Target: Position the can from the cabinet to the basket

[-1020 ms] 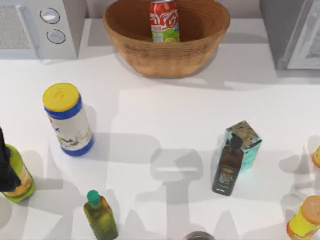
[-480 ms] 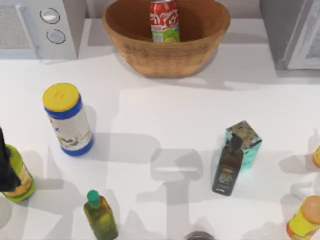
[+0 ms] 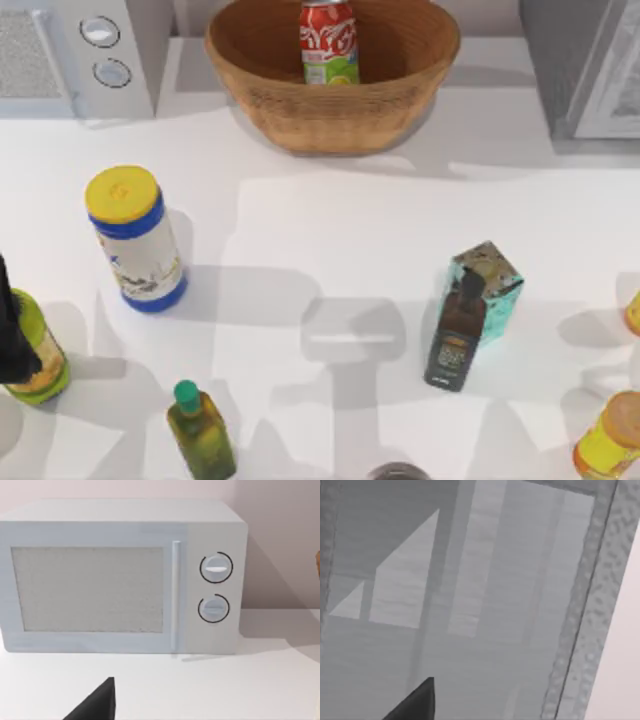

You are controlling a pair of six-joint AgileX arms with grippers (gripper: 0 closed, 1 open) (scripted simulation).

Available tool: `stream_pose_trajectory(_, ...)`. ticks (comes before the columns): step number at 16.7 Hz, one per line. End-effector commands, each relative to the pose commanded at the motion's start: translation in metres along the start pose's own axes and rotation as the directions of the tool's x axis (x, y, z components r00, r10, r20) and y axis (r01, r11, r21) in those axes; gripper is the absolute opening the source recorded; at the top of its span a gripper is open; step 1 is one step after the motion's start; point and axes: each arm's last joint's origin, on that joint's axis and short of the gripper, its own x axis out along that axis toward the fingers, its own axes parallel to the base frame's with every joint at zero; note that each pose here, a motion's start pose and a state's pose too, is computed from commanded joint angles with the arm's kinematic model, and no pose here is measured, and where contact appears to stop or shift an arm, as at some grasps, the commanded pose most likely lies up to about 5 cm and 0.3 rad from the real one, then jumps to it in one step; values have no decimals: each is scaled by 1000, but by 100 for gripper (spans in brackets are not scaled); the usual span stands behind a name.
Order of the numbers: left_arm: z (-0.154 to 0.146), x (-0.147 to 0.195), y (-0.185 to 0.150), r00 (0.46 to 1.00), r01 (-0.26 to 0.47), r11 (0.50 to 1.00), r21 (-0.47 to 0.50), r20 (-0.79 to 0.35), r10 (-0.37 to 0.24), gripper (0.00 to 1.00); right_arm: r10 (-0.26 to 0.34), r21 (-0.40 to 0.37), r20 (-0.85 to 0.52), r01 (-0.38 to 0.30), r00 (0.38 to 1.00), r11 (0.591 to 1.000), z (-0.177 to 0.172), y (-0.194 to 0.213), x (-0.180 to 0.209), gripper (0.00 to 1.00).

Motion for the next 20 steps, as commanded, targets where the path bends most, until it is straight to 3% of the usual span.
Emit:
stream_pose_trajectory(5,0,0,0,1000,0,1000,0,0,0,100,51,89,-117,-41,992,995,-52,-52,11,100)
stream_pose_trajectory(10,0,0,0,1000,0,1000,0,0,0,100,114,192,-173,-80,978,978,-95,-72,8,100)
stream_pose_trajectory(13,0,0,0,1000,0,1000,0,0,0,100,129,219,-184,-87,974,972,-103,-72,9,100)
stream_pose_trajectory(20,0,0,0,1000,0,1000,0,0,0,100,122,198,-176,-86,977,976,-95,-77,14,100)
